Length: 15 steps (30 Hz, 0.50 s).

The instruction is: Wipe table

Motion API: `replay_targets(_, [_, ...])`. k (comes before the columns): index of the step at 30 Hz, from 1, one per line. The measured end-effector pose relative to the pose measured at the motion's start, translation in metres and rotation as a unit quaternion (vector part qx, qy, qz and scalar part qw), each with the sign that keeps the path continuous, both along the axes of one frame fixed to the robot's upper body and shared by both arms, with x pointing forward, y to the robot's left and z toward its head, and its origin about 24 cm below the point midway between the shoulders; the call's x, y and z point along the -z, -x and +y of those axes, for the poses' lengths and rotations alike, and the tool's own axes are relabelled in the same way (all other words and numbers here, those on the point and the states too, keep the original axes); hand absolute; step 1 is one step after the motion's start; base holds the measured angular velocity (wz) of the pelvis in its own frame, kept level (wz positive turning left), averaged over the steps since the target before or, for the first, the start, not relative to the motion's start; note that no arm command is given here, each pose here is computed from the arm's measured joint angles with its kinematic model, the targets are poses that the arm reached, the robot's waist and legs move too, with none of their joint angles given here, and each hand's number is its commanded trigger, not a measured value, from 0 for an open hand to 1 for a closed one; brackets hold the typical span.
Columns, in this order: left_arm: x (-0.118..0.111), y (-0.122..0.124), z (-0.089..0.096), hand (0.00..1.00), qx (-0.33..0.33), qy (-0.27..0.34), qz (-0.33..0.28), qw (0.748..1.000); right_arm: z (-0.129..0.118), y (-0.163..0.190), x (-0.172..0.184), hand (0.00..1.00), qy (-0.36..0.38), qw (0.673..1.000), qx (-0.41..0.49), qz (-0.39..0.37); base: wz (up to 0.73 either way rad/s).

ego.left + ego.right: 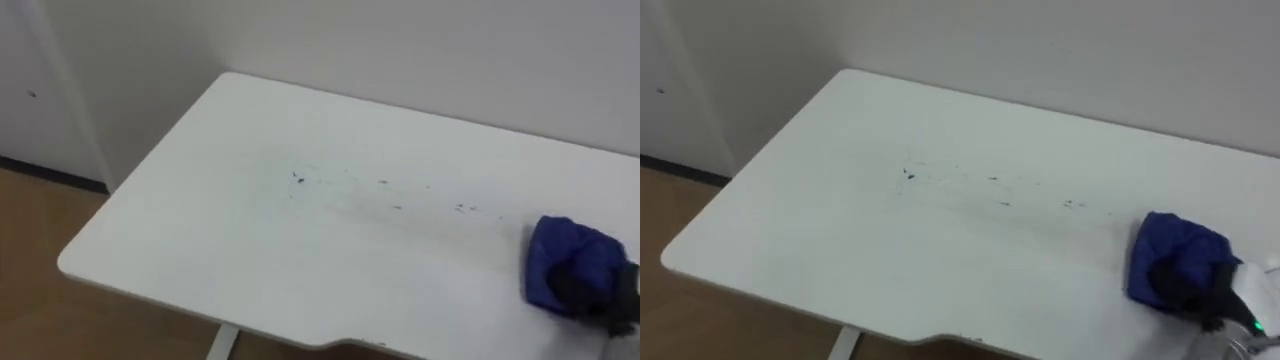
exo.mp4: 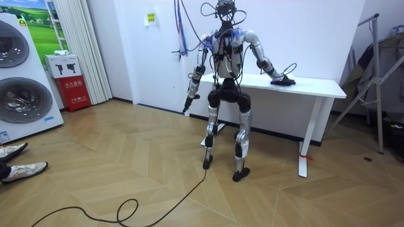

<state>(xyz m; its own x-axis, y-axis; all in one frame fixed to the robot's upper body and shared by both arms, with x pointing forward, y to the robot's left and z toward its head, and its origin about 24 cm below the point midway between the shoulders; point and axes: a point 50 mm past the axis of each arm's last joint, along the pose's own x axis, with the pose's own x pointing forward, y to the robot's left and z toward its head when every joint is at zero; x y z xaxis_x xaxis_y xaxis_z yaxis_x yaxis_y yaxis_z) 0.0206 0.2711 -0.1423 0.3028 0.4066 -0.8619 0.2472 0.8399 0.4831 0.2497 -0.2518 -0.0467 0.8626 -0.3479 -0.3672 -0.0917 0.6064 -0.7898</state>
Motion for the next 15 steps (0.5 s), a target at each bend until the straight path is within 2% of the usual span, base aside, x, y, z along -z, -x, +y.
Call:
replay_targets(1, [0.000, 0.000, -0.001, 0.00, 0.000, 0.002, 0.003, 1.000, 0.019, -0.014, -0.006, 1.00, -0.007, 0.999, -0.038, -0.008, -0.08])
replay_targets(2, [0.001, -0.001, -0.003, 0.00, 0.006, 0.008, 0.009, 1.000, 0.049, -0.037, -0.019, 1.00, -0.009, 0.994, -0.105, -0.021, 0.25])
replay_targets(4, [0.001, -0.005, -0.006, 0.00, 0.016, 0.016, 0.010, 1.000, 0.069, -0.057, -0.038, 1.00, -0.013, 0.986, -0.160, -0.046, 0.54])
replay_targets(7, [0.001, 0.016, -0.004, 0.00, 0.006, 0.014, 0.038, 0.999, 0.069, -0.063, -0.041, 1.00, -0.010, 0.984, -0.173, -0.048, 0.77])
replay_targets(9, [-0.002, 0.042, 0.000, 0.00, -0.009, 0.009, 0.065, 0.998, 0.052, -0.047, -0.020, 1.00, -0.006, 0.989, -0.150, -0.012, 0.62])
replay_targets(10, [-0.004, 0.055, 0.005, 0.00, -0.022, 0.003, 0.080, 0.997, 0.033, -0.023, 0.004, 1.00, -0.015, 0.993, -0.113, 0.025, 0.76])
replay_targets(11, [-0.007, 0.070, 0.008, 0.00, -0.037, -0.003, 0.095, 0.995, 0.016, 0.001, 0.013, 1.00, -0.024, 0.997, -0.075, -0.003, 0.79])
replay_targets(12, [-0.009, 0.076, 0.010, 0.00, -0.041, -0.006, 0.102, 0.994, 0.006, 0.012, 0.016, 1.00, -0.019, 0.998, -0.058, -0.010, 0.71])
replay_targets(13, [-0.011, 0.080, 0.013, 0.00, -0.042, -0.015, 0.107, 0.993, -0.017, 0.036, 0.021, 1.00, -0.004, 1.000, -0.013, -0.014, 0.33])
replay_targets(15, [-0.012, 0.075, 0.019, 0.00, -0.052, -0.024, 0.092, 0.994, -0.053, 0.080, 0.028, 1.00, 0.013, 0.997, 0.073, -0.012, -0.06])
